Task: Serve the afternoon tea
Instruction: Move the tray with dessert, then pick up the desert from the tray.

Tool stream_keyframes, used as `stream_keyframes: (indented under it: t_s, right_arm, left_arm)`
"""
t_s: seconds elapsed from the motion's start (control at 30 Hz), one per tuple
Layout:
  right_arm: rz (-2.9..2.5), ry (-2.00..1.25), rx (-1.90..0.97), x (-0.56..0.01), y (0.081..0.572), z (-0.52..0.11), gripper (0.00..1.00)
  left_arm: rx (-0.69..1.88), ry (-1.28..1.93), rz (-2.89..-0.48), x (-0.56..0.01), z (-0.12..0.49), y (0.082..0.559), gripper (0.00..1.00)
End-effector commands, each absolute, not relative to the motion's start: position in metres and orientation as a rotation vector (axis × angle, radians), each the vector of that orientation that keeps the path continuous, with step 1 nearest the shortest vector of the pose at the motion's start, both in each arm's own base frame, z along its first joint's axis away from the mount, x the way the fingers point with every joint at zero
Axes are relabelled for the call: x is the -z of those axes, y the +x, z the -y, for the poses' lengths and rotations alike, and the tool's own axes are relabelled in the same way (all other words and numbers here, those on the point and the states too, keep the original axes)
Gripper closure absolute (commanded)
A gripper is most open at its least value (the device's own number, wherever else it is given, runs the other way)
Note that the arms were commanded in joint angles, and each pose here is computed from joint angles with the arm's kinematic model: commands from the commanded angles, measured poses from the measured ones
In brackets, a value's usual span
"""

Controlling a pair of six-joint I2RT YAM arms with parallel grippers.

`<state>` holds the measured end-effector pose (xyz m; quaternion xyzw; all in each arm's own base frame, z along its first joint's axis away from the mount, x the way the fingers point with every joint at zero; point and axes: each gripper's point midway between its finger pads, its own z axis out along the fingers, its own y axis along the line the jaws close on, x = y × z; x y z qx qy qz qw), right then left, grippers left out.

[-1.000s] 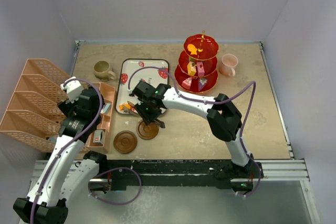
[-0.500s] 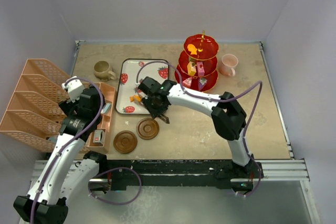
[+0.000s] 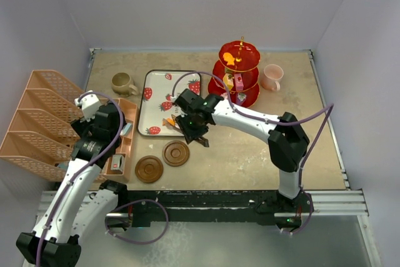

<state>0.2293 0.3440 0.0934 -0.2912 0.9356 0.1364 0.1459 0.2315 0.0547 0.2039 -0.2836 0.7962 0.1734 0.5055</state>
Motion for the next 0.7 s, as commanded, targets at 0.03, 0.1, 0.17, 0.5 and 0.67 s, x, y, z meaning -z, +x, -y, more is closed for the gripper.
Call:
stream_keyframes:
  t_s: [0.03, 0.1, 0.17, 0.5, 0.67]
  right_arm:
    - [-2.632, -0.857, -0.421, -0.121, 0.242, -0.359, 0.57]
    - [-2.630, -0.865, -0.395, -0.119, 0.245, -0.359, 0.56]
    - [-2.626, -0.899, -0.357, -0.117, 0.248, -0.356, 0.56]
    - [-2.606, -0.987, -0.277, -0.114, 0.248, -0.349, 0.56]
    - [-2.537, -0.992, -0.414, -0.132, 0.243, -0.365, 0.56]
  left_arm:
    - [-0.369, -0.680, -1.881, -0.220, -0.050, 0.242, 0.01]
    - [-0.370, -0.678, -1.883, -0.219, -0.050, 0.242, 0.01]
    - [-0.368, -0.677, -1.880, -0.220, -0.050, 0.242, 0.01]
    - [-0.350, -0.646, -1.912, -0.215, -0.044, 0.245, 0.01]
    - [-0.375, -0.658, -1.907, -0.215, -0.047, 0.246, 0.01]
